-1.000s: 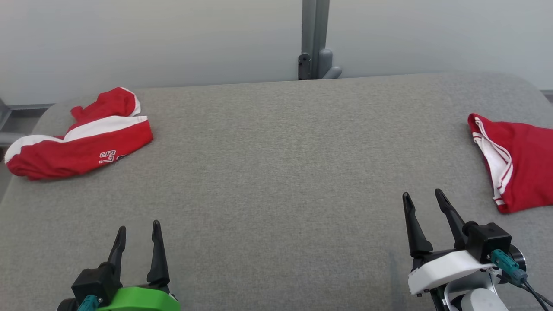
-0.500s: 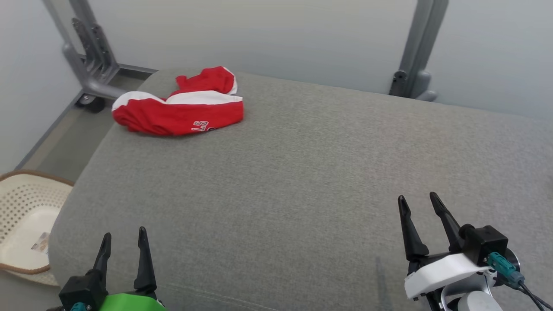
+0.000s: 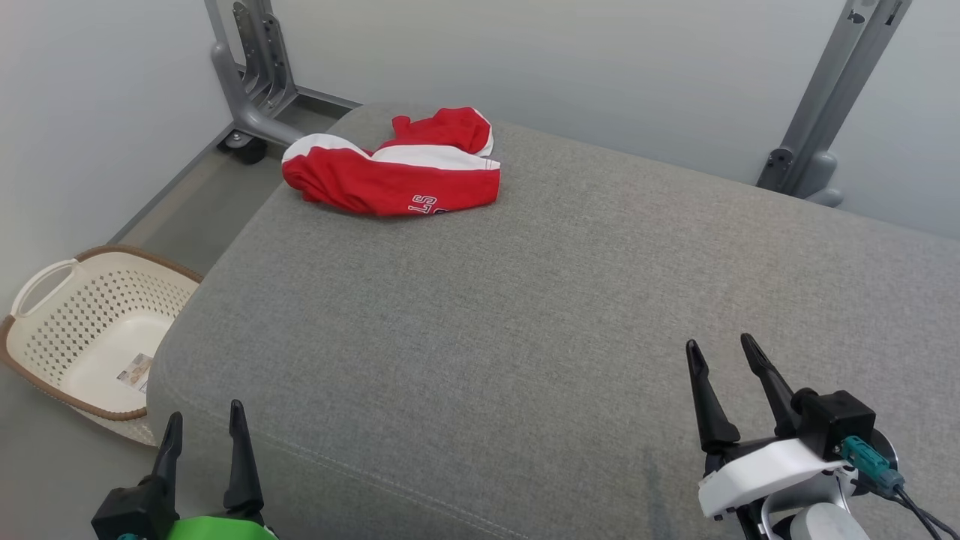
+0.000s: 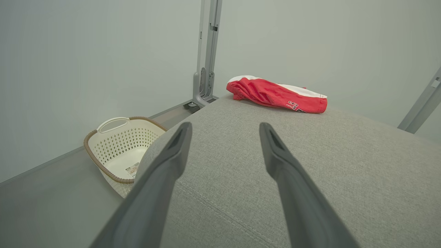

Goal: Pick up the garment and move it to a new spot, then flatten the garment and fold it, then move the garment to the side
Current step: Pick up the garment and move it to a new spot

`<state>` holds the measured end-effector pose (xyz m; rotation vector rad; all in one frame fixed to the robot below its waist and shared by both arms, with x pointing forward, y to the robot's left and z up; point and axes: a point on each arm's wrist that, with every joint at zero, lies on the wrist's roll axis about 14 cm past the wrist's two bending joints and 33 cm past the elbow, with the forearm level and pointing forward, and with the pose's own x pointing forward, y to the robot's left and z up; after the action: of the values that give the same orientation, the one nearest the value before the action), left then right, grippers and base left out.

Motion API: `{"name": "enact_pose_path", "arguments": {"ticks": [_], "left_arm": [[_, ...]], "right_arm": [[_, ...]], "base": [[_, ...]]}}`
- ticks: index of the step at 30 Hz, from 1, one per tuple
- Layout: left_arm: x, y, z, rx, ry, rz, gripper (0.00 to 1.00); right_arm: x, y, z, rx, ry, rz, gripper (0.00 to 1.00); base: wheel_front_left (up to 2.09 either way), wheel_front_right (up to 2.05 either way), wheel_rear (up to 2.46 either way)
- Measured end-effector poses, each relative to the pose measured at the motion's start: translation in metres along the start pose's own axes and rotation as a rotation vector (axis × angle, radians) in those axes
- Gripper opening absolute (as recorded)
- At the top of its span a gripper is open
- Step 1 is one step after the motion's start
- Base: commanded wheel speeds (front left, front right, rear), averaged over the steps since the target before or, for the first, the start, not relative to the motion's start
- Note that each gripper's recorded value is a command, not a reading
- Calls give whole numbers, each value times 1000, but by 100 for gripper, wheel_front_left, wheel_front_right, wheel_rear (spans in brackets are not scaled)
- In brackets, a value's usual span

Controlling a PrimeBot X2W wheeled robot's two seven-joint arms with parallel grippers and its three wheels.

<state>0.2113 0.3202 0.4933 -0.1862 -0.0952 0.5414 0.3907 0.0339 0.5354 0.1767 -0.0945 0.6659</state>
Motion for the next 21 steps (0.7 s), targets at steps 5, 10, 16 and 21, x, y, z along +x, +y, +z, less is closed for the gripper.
{"name": "enact_pose_path", "arguments": {"ticks": [5, 10, 16, 21], "left_arm": [[4, -7, -4, -1, 14, -18, 100], [23, -15, 8, 24, -15, -49, 100], [80, -34, 45, 76, -98, -118, 100], [139, -49, 72, 152, -121, -173, 100]], "right_arm": [[-3, -8, -1, -6, 1, -24, 100], [-5, -21, 0, -13, -2, -56, 100], [6, -46, 9, -28, -40, -104, 100], [18, -66, 11, -50, -57, -136, 100]], "base": [[0, 0, 0], [0, 0, 0], [0, 0, 0], [0, 0, 0]]}}
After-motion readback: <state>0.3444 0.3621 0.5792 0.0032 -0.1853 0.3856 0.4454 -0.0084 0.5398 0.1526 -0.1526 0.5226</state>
